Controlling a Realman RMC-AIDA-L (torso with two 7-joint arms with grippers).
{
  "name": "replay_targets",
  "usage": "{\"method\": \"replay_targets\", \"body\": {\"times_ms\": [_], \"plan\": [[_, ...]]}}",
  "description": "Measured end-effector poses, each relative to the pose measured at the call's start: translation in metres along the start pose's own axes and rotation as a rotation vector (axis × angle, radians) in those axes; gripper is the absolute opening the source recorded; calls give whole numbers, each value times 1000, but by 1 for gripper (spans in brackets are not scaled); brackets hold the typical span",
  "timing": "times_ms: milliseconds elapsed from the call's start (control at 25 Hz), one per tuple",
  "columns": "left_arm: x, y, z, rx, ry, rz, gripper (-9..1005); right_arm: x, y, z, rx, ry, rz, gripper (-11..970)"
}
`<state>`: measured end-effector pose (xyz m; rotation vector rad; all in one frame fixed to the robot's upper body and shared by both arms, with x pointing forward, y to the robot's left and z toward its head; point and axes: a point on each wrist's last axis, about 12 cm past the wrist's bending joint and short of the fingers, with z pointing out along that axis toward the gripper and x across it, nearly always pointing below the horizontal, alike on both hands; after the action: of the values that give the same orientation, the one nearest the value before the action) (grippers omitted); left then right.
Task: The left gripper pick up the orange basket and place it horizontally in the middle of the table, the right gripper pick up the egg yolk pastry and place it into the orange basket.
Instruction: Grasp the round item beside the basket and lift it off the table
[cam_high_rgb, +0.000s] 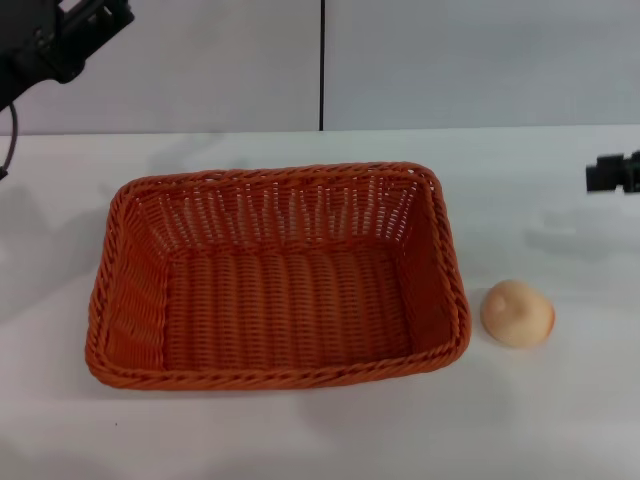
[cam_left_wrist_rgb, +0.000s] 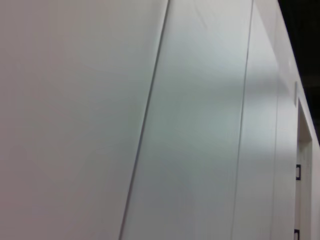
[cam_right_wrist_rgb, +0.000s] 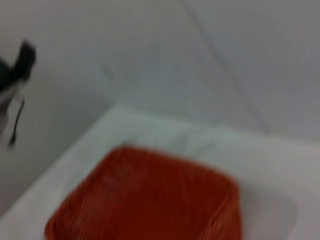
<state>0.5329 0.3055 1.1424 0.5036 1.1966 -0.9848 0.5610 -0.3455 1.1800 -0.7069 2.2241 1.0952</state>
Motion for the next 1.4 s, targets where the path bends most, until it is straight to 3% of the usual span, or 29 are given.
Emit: {"method": "replay_targets", "body": {"times_ms": [360,640,920,1400], "plan": [[6,-3,-2,-4,-23,-1,656,-14,8,32,17,239,-59,589],[9,-5,-3,1,-37,3,662,-9,6,73,126,448,-97,589],[12,-5,0,8,-34,-14,662,-10,9,92,151,482,-121,572],[15,-6,-3,0,-31,-31,662,-7,11,102,138,535,-136,506]]}}
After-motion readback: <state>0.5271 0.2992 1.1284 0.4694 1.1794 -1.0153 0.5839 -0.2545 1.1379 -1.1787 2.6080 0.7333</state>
